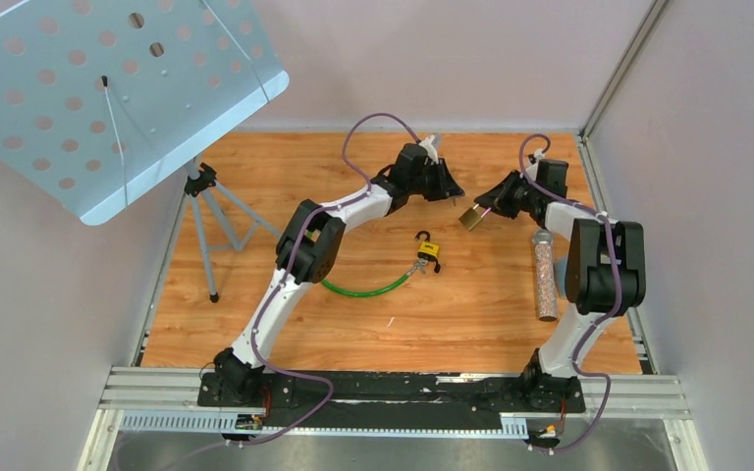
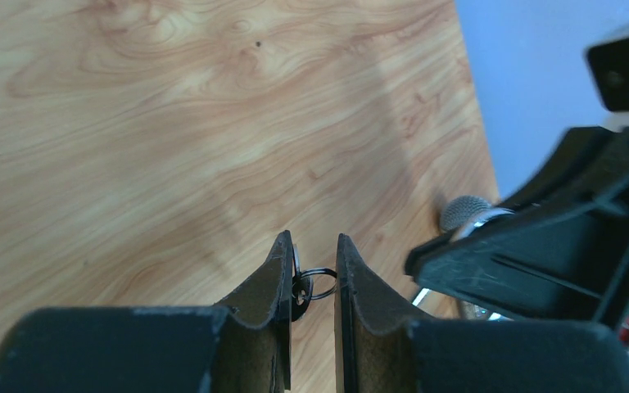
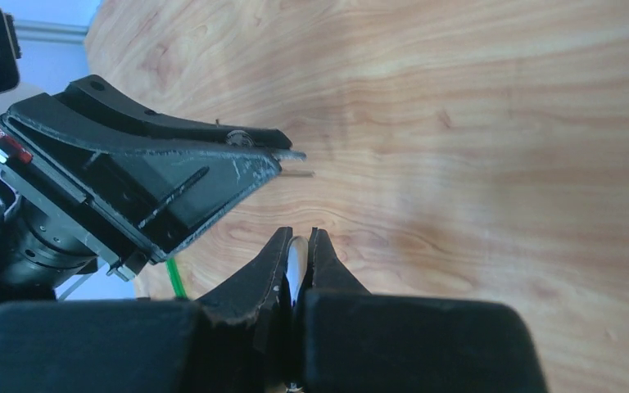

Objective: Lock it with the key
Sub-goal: Place the key at the center of the board.

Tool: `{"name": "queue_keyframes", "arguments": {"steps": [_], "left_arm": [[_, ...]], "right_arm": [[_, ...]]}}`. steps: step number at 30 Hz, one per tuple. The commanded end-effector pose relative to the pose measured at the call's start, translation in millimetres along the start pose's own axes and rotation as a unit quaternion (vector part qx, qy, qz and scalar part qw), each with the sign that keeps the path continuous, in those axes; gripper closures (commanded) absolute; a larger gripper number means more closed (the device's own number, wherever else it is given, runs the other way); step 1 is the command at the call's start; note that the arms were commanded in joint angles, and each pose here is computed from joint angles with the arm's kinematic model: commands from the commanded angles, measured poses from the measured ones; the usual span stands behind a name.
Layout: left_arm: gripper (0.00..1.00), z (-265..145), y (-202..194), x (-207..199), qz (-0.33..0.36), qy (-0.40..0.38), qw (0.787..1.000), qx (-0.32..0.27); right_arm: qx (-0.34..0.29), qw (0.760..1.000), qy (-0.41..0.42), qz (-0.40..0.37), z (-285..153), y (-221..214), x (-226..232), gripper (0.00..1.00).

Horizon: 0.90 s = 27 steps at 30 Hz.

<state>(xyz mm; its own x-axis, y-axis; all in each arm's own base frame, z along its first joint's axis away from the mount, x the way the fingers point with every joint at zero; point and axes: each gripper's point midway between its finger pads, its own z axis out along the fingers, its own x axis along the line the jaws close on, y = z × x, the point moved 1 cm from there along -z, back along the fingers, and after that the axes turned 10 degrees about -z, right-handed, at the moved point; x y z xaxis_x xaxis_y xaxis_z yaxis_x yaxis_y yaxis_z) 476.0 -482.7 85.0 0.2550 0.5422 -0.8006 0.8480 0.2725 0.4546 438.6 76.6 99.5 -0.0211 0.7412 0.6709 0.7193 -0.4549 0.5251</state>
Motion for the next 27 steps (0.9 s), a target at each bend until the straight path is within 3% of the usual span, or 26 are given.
{"name": "queue_keyframes", "arguments": {"steps": [1, 5, 7, 12, 18, 22, 24, 27], "left_arm": [[0.98, -3, 14, -32, -0.021, -0.101, 0.995, -0.011], [0.92, -5, 15, -20, -0.044, -0.098, 0.994, -0.018], [0.8, -5, 13, -14, -0.05, -0.092, 0.994, -0.016], [0.71, 0, 6, 2, -0.07, -0.062, 0.996, -0.009], [0.53, 1, 4, 12, -0.079, -0.038, 0.996, -0.014], [0.39, -1, 4, 18, -0.078, -0.02, 0.997, -0.017], [0.27, -6, 8, 17, -0.069, -0.009, 0.997, -0.024], [0.18, -16, 13, 21, -0.044, 0.019, 0.998, -0.036]], "right_arm": [[-0.014, 0.993, 0.102, -0.052, 5, 33, 34, 1.0], [-0.007, 0.994, 0.1, -0.046, 19, 28, 19, 1.0], [0.0, 0.994, 0.098, -0.042, 26, 24, 11, 0.99], [0.011, 0.995, 0.098, -0.024, 41, 16, -3, 0.98], [0.015, 0.996, 0.089, -0.009, 51, 15, -10, 0.94], [0.02, 0.997, 0.077, -0.004, 57, 14, -13, 0.84], [0.016, 0.998, 0.058, -0.003, 59, 15, -16, 0.73], [0.004, 1.0, 0.02, 0.002, 57, 20, -22, 0.58]]}}
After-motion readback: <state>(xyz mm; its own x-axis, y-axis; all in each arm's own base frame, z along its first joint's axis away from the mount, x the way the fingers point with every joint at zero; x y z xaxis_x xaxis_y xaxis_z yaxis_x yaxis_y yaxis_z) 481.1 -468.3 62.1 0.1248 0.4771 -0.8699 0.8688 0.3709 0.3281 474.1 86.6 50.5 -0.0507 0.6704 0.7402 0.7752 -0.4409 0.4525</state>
